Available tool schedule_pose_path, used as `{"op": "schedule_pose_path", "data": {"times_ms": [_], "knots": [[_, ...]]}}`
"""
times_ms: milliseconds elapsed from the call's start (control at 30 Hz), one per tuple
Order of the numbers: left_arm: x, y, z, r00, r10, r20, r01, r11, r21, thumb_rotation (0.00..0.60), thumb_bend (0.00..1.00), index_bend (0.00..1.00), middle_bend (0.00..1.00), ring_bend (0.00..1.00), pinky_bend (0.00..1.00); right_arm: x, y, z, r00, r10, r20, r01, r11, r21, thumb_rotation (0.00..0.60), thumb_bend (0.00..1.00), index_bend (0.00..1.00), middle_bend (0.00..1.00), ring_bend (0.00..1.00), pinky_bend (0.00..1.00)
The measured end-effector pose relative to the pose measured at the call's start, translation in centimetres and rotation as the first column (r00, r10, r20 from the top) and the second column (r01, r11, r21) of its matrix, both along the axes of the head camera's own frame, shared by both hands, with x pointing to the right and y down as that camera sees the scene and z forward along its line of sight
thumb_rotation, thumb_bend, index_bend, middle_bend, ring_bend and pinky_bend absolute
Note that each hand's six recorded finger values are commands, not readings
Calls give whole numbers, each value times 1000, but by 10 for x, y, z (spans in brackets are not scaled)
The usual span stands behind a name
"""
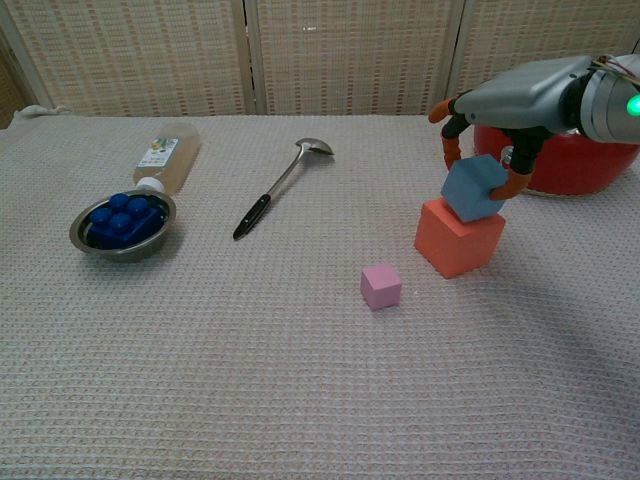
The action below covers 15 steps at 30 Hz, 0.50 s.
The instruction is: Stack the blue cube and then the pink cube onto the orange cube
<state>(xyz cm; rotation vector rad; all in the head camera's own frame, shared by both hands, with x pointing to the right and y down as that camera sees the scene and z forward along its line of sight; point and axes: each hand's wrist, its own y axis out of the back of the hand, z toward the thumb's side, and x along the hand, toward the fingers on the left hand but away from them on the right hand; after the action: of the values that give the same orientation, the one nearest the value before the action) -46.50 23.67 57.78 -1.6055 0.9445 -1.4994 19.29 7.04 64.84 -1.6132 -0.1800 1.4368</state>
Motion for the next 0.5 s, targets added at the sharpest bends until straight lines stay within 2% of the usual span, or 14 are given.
{"op": "schedule_pose_path", "data": {"times_ms": [500], "knots": [[1, 0, 2, 1000, 2, 6, -2, 1000, -5, 600, 481, 0, 0, 0, 157, 1, 4, 3, 1000, -11, 3, 11, 1000, -10, 600, 144, 469, 0, 0, 0]]}}
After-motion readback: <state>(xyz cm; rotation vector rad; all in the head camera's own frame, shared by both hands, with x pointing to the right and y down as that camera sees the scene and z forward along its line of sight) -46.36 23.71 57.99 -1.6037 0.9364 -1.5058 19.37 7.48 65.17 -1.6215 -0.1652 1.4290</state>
